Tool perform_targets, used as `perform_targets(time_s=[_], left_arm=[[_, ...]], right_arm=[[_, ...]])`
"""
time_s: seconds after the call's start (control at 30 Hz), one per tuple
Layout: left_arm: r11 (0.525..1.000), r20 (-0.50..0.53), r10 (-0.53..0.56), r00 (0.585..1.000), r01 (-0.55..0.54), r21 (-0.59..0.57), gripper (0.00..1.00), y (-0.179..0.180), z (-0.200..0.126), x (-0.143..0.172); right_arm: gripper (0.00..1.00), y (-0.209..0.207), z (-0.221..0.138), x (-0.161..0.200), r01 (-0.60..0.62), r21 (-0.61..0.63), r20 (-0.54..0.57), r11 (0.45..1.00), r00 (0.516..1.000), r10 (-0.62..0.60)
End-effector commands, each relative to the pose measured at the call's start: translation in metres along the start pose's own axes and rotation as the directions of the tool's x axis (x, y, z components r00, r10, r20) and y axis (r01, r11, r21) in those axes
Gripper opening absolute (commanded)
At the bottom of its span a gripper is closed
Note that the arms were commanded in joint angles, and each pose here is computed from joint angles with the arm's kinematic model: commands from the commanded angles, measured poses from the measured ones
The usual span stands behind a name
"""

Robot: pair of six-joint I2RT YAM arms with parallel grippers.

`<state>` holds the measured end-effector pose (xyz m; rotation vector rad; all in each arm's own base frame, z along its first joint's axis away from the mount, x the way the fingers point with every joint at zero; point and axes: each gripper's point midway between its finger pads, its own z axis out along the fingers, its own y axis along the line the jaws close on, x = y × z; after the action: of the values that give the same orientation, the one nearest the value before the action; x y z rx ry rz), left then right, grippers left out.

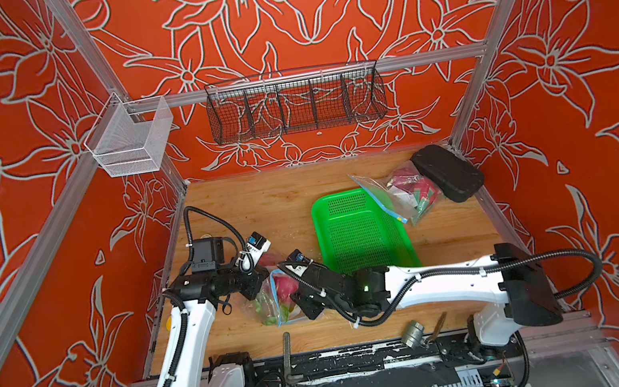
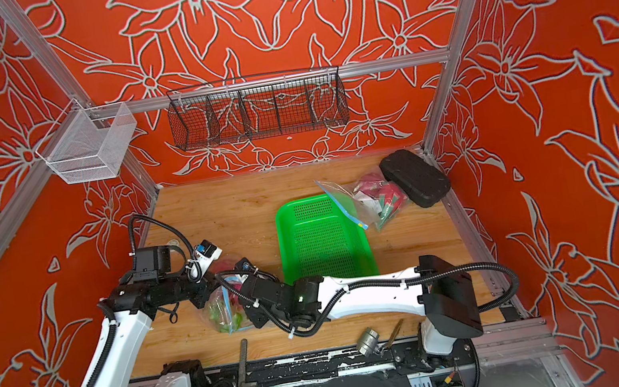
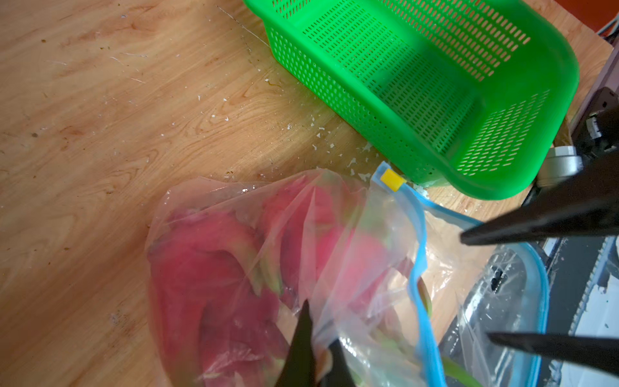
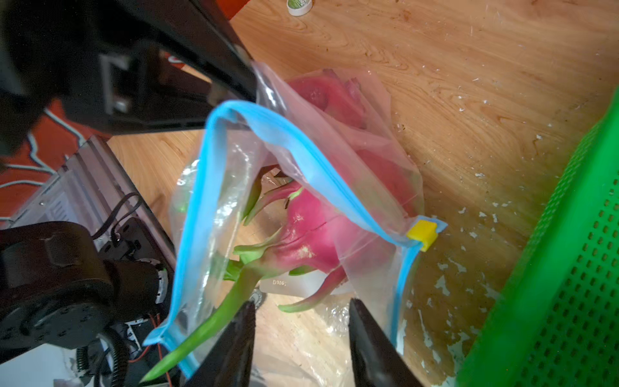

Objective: Open the zip-top bag and take out the dragon fruit
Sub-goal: Pick up the dragon fruit from the zipper food storage bag.

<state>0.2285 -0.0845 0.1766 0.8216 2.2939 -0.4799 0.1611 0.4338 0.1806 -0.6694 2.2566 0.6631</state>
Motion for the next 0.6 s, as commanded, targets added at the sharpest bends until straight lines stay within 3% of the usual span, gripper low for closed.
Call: perform_targets(time_s=[0.0, 0.17, 0.23, 0.33, 0.43, 0.57], left_arm=[[1.0, 0.018, 0.007, 1.0, -0.007, 0.001, 0.0, -0.001, 0.001, -0.005], [1.0, 0.001, 0.008, 1.0, -0.008, 0.015, 0.01, -0.005, 0.009, -0.001], [1.0, -0.011, 0.004, 1.0, -0.004, 0.006, 0.08, -0.002, 0.011, 0.0], [1.0, -0.029, 0.011, 1.0, -0.01, 0.02, 0.48, -0.008, 0.005, 0.001], [0.998, -0.068, 0.063, 0.996, -0.064, -0.016, 0.62, -0.011, -0.013, 0.006], [0.986, -0.1, 0.103, 0.99, -0.115, -0.121, 0.69, 0.004, -0.041, 0.018]], right_arm=[[0.47, -0.01, -0.008, -0.007, -0.142, 0.062, 0.047, 0.988, 0.989, 0.139], [0.47, 0.007, 0.01, 0.013, -0.222, 0.01, -0.009, 0.975, 0.975, 0.222], [0.48, 0.012, 0.024, 0.026, -0.242, 0.011, -0.062, 0.97, 0.968, 0.242], [0.5, 0.015, 0.042, 0.04, -0.241, 0.032, -0.115, 0.97, 0.963, 0.243], [0.51, 0.0, 0.058, 0.044, -0.256, 0.076, -0.123, 0.964, 0.957, 0.264], [0.55, -0.019, 0.077, 0.046, -0.272, 0.118, -0.116, 0.955, 0.951, 0.285]])
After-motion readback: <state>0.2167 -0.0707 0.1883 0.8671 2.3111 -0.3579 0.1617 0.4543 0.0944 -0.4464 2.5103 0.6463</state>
